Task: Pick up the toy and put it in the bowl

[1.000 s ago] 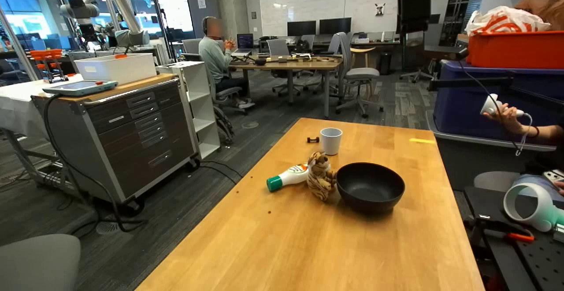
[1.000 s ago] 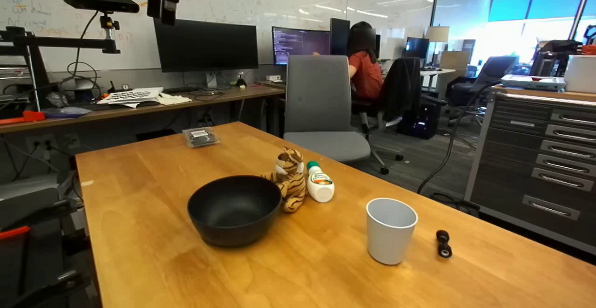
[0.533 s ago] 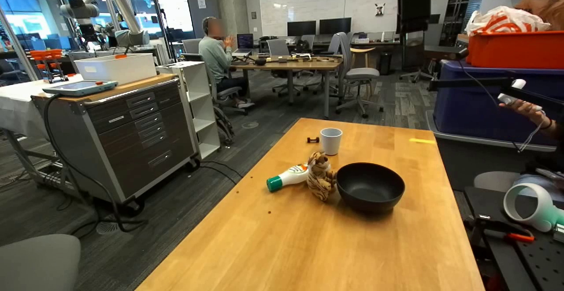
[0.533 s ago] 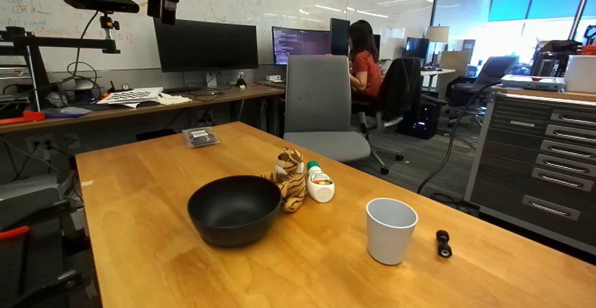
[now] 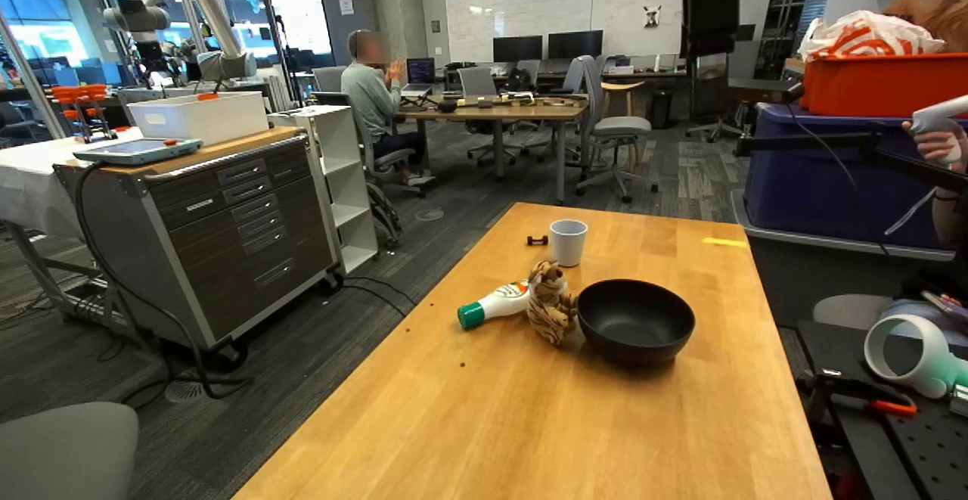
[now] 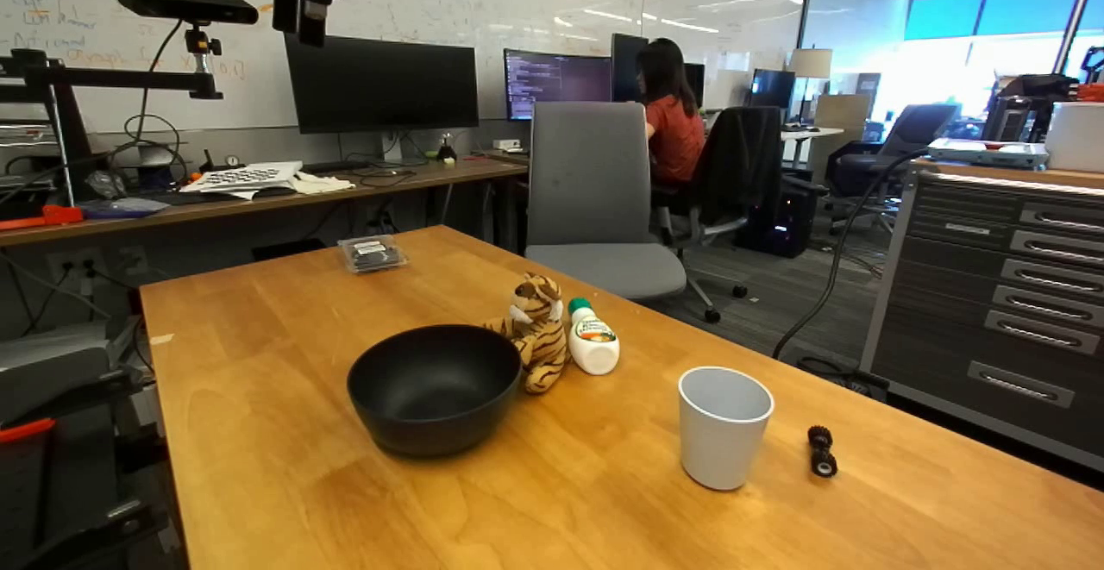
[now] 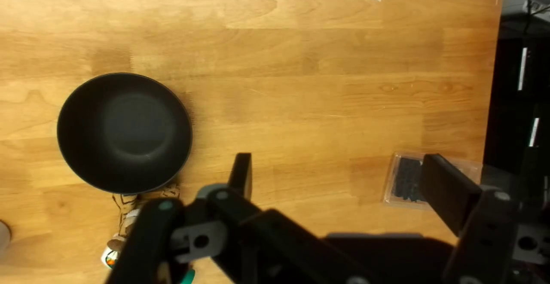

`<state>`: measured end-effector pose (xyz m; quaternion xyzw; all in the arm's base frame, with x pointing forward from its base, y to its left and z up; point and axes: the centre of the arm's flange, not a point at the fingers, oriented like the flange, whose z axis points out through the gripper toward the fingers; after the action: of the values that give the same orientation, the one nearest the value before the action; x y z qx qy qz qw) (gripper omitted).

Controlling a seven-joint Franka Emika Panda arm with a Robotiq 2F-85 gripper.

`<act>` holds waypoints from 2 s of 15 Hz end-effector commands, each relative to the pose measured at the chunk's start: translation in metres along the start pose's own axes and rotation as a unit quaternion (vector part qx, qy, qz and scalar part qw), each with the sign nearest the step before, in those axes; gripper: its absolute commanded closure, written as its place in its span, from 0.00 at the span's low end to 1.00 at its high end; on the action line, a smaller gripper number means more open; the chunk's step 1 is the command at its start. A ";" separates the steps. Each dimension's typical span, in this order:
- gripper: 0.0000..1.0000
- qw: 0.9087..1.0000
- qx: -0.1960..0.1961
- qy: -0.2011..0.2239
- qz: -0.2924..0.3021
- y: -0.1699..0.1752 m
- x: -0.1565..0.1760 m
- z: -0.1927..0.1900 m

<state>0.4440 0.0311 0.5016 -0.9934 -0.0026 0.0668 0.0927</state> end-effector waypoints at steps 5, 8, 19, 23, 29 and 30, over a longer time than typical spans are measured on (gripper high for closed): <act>0.00 1.000 -0.004 0.011 0.005 -0.001 0.001 0.001; 0.00 0.998 -0.002 0.057 0.028 -0.002 0.020 0.000; 0.00 0.985 -0.058 0.101 0.126 0.034 0.113 0.029; 0.00 0.979 -0.077 0.109 0.152 0.058 0.142 0.045; 0.00 0.982 -0.080 0.091 0.147 0.089 0.172 0.075; 0.00 0.982 -0.081 0.089 0.148 0.093 0.175 0.079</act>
<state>0.5837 -0.0314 0.3923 -0.9882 0.1525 -0.0092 0.0060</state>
